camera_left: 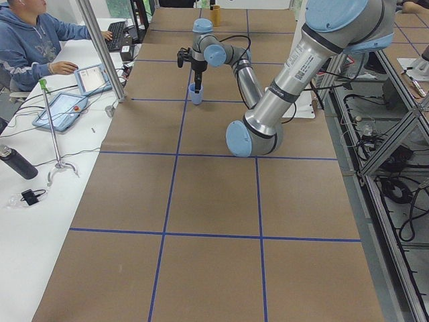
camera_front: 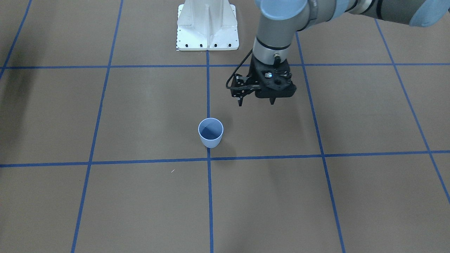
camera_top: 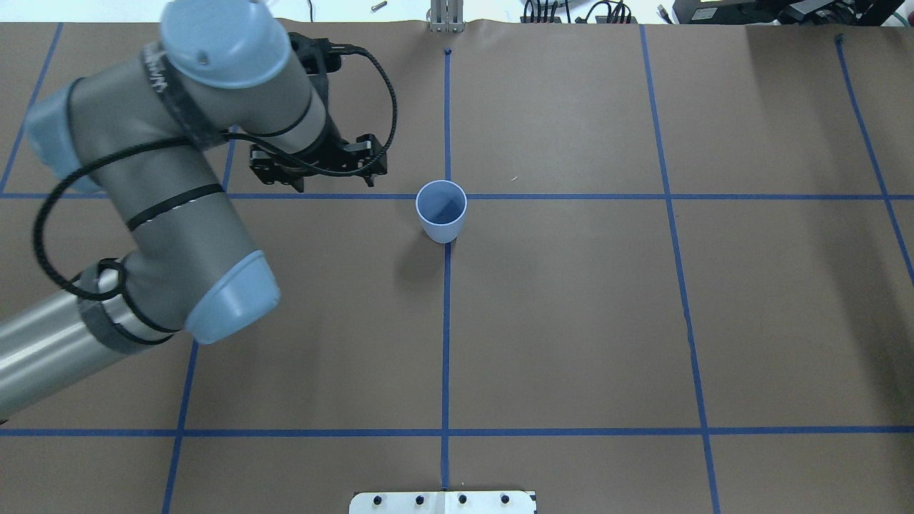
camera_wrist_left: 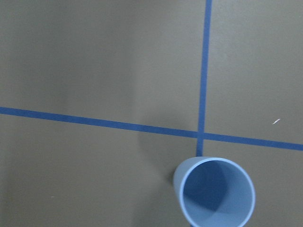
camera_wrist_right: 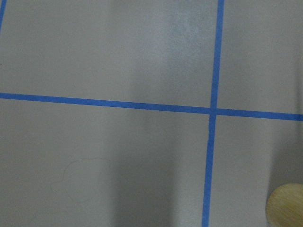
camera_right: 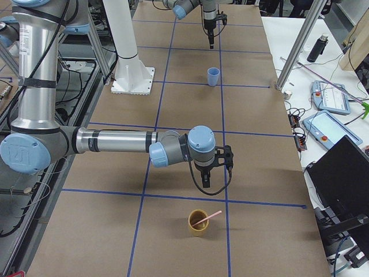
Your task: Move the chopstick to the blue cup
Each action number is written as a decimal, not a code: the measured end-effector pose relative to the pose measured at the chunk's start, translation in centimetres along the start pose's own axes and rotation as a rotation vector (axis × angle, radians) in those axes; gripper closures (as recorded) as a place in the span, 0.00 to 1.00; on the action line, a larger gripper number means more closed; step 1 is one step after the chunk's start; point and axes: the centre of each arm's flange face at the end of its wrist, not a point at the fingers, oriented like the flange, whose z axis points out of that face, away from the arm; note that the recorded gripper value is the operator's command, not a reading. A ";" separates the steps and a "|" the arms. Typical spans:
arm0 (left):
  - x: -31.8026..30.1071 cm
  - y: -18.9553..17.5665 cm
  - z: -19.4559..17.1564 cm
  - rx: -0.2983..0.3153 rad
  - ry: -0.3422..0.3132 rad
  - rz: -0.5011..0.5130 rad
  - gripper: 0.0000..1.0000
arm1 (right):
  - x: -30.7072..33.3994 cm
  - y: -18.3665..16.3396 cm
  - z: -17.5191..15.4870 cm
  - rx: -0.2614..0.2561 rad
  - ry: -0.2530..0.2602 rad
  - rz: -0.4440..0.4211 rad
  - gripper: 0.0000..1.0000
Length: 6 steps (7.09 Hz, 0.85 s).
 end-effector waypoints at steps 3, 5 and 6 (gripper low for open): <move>-17.5 -4.6 -2.7 -0.021 -0.046 0.135 0.01 | 7.2 1.3 -0.6 0.004 0.070 0.028 0.12; -25.8 -6.7 -3.5 -0.026 -0.071 0.201 0.01 | 9.7 1.2 -1.7 0.011 0.084 0.033 0.12; -27.7 -7.2 -3.5 -0.029 -0.083 0.219 0.01 | 10.6 -0.4 -1.7 0.012 0.099 0.027 0.17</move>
